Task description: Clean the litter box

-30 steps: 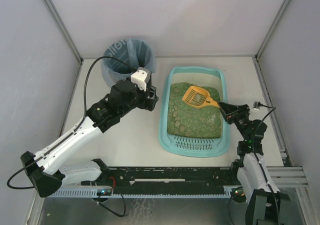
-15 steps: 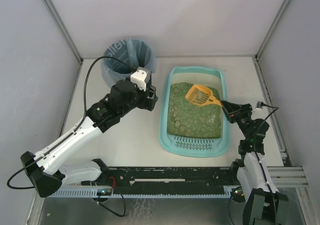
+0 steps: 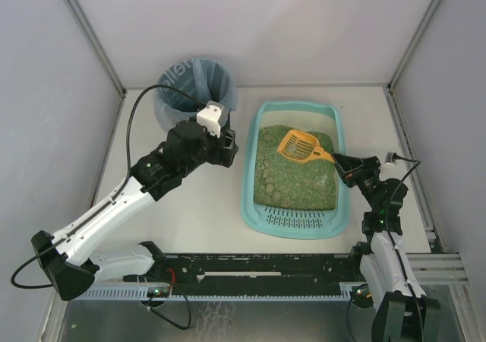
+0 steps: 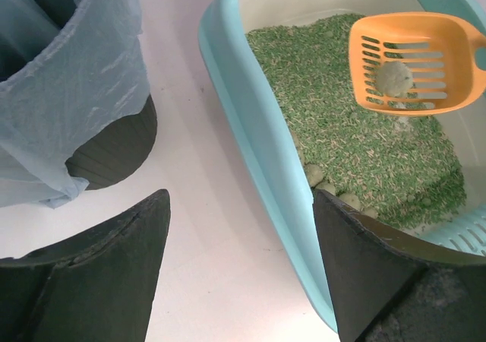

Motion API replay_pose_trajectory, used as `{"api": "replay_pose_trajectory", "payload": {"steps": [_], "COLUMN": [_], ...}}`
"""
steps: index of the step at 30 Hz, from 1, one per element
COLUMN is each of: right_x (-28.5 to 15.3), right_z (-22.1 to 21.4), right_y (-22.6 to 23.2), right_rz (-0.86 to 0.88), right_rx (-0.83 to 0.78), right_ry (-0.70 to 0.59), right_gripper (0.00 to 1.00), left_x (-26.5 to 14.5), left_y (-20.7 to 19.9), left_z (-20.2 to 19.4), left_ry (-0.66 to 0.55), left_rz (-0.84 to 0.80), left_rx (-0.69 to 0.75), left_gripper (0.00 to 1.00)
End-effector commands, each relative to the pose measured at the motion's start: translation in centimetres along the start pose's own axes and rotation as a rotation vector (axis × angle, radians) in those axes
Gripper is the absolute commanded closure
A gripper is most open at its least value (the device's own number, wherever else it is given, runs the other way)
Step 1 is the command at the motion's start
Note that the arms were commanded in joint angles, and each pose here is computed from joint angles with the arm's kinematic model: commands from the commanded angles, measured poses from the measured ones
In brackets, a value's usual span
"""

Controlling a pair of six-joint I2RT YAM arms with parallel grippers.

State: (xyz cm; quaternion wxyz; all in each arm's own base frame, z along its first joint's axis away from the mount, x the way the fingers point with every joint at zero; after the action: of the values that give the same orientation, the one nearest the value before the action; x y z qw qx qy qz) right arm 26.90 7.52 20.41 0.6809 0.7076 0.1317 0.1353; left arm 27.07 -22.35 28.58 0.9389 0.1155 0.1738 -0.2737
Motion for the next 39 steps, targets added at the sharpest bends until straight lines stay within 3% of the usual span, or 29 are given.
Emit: {"api": "replay_pose_trajectory", "payload": {"steps": [1, 9, 18, 28, 32, 39], "right_x": [0.6, 2.9, 9.9, 19.2, 22.3, 25.4], "right_z": [0.3, -1.1, -5.6, -10.5, -12.2, -14.4], "right_y": [4.3, 9.2, 14.6, 21.4, 20.8, 21.1], "right_rz": [0.086, 0.126, 0.131, 0.21, 0.269, 0.347], "right_rx": [-0.073, -0.076, -0.104, -0.269, -0.33, -0.594], "right_ry": [-0.031, -0.049, 0.031, 0.118, 0.212, 0.294], "right_gripper": [1.0, 1.0, 1.0, 1.0, 1.0, 1.0], "left_x": [-1.2, -1.9, -5.2, -6.4, -6.9, -8.2], "left_y": [2.0, 8.3, 16.6, 17.4, 17.3, 17.5], "left_z": [3.9, 4.0, 2.8, 2.9, 3.2, 4.1], "left_ry": [-0.098, -0.136, -0.181, -0.211, -0.242, -0.319], "left_rz": [0.038, 0.174, 0.455, 0.503, 0.503, 0.529], "left_rx": [-0.073, -0.206, -0.305, -0.303, -0.303, -0.316], "left_gripper": [0.2, 0.22, 0.22, 0.22, 0.21, 0.18]}}
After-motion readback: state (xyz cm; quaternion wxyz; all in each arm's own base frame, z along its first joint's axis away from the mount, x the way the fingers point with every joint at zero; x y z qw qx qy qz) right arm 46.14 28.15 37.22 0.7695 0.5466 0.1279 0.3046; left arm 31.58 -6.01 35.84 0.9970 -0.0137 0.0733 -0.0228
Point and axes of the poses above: each gripper's point midway between its finger pads, its own x axis out along the fingers, its own y axis along the line the jaws close on, z = x × y, the point moved 1 cm from there along -x, back along the fingers, and after that the axes turned 13 degrees about x, right-handed, at the moved point
